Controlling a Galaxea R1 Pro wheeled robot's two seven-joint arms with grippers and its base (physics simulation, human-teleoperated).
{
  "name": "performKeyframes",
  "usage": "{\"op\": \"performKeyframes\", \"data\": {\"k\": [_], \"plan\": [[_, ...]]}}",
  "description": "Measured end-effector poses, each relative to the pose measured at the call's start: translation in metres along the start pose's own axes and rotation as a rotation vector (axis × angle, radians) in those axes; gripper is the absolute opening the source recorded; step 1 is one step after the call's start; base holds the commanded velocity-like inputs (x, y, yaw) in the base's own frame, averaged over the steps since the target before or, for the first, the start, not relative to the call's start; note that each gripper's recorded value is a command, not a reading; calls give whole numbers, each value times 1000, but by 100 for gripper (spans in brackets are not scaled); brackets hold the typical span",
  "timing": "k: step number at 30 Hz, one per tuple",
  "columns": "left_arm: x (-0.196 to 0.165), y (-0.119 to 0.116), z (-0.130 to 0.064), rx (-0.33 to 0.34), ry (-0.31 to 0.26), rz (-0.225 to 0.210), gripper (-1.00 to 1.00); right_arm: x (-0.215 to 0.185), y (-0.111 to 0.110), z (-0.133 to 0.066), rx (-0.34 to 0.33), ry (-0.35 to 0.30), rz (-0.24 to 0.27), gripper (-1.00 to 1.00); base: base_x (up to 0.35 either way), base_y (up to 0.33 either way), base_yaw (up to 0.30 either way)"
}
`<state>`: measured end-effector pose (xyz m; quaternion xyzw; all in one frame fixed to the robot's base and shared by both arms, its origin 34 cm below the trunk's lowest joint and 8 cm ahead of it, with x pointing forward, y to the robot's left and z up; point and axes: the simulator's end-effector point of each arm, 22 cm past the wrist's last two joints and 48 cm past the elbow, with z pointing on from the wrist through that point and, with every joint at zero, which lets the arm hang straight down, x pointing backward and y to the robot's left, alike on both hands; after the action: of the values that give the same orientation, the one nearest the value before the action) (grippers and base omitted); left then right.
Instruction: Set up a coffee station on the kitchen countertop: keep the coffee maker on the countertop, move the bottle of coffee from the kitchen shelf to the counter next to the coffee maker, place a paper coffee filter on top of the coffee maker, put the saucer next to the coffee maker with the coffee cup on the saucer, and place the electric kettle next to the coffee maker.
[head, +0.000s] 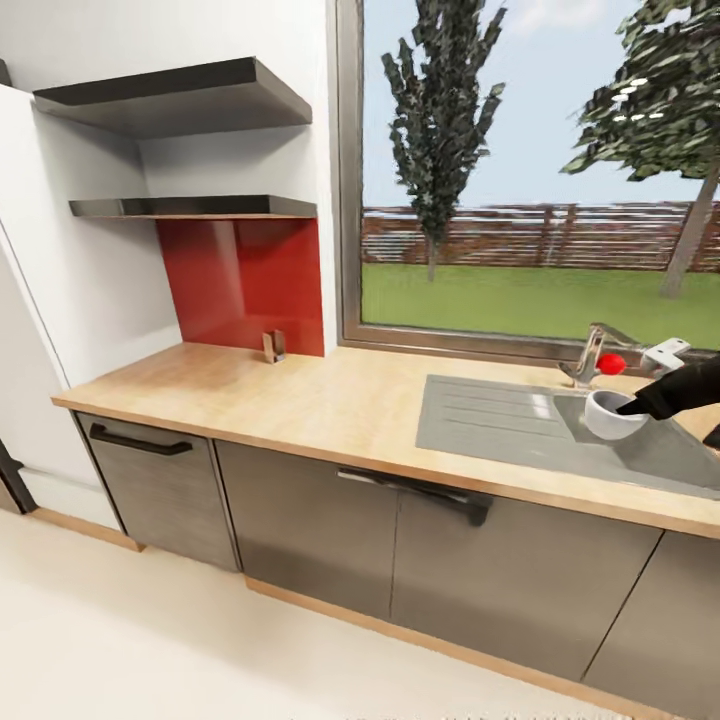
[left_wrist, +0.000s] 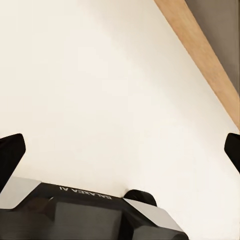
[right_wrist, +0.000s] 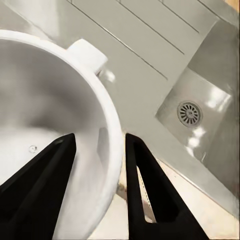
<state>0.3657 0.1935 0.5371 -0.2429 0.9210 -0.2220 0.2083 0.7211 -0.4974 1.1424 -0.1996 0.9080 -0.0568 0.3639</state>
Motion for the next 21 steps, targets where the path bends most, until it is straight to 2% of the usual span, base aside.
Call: {"op": "performKeyframes", "data": {"k": [21], "plan": [[-3, -1, 0, 2, -7, -2, 100, 4, 0, -1, 0, 4, 4, -100, -14, -22, -255]]}}
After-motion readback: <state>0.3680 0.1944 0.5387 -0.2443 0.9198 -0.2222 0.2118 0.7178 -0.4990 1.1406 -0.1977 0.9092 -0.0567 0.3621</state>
